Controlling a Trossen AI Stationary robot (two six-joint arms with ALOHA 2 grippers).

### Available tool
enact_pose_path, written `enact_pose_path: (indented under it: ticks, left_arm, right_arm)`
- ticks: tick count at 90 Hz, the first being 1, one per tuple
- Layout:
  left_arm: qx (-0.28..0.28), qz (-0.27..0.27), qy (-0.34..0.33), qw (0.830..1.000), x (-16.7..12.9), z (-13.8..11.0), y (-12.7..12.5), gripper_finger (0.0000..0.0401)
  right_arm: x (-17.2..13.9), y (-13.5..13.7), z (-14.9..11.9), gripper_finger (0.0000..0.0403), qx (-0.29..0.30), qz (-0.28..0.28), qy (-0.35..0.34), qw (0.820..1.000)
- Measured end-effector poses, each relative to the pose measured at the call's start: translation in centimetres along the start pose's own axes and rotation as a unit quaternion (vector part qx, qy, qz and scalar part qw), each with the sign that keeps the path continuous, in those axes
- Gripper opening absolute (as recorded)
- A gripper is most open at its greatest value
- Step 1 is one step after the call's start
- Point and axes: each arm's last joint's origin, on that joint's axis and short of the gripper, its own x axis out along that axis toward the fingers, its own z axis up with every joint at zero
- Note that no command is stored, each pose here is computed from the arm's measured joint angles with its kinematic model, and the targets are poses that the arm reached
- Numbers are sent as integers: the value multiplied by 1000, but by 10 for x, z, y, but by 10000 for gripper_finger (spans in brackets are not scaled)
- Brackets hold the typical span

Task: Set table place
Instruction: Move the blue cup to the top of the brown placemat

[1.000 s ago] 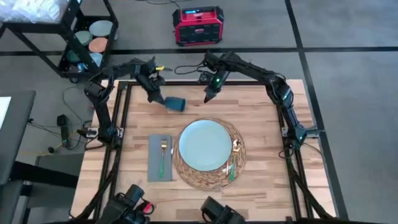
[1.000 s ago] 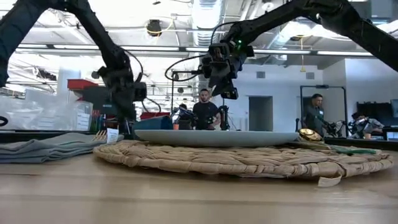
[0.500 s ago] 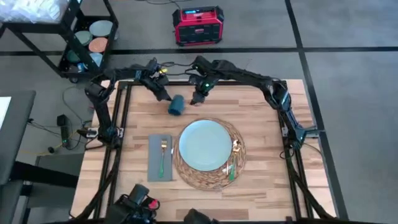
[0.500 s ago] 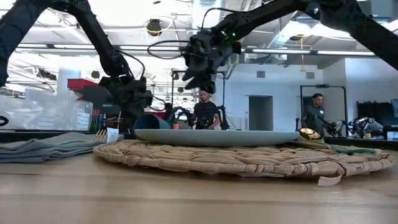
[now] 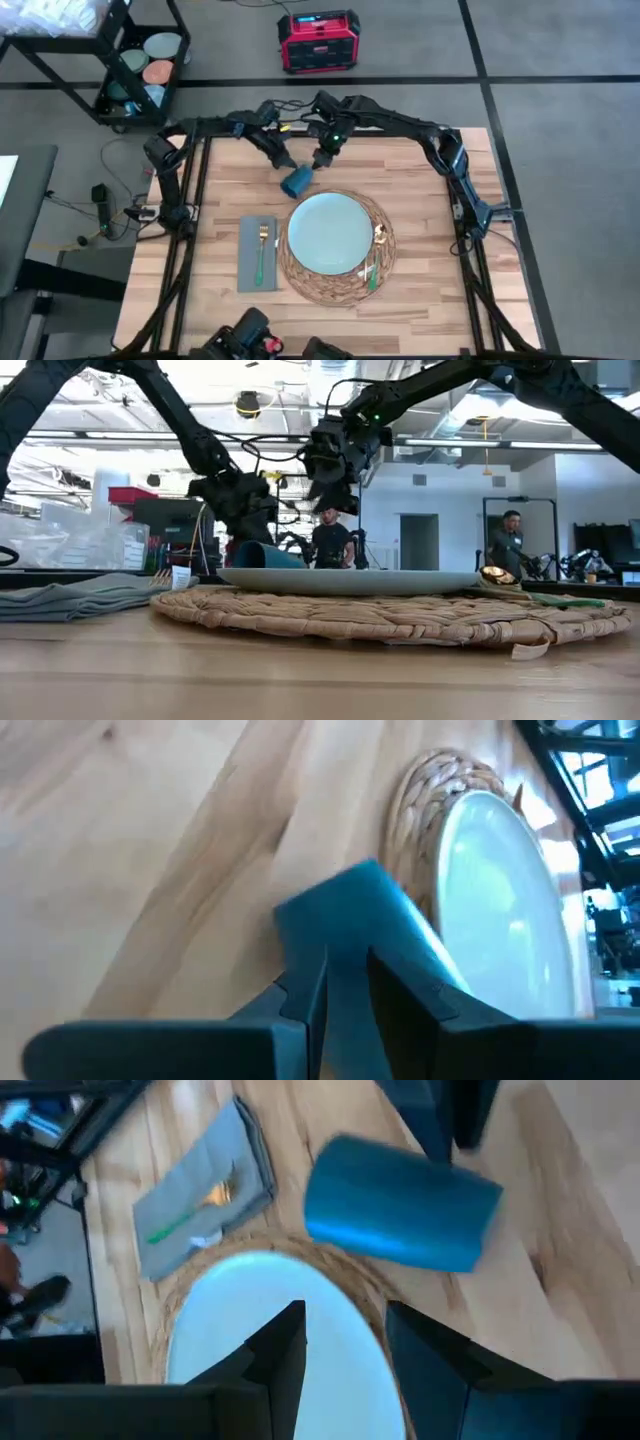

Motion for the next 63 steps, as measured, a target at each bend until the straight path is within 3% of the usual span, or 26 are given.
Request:
enact_pose_path:
  ticks: [14,22,36,49,63]
  left_arm:
    - [-29,56,-10,998,-38,-3,-34,32]
    - [-55,97,-62,992,-56,-11,-58,13]
    - [-162,155,-228,948,-72,-44,-90,2]
    - [-227,102,-323,913,-57,-77,-96,7]
    - [-285,47,-344,894,-28,-102,-94,8]
  right_arm:
    - [0,1,-10,127,-6,4,43,999]
    - [-1,1,-12,127,-13,5,52,999]
    - [-3,-2,-12,127,-15,9,51,999]
    - [-4,-4,-9,127,-25,16,36,999]
    - [-3,-4,-5,127,-33,14,17,999]
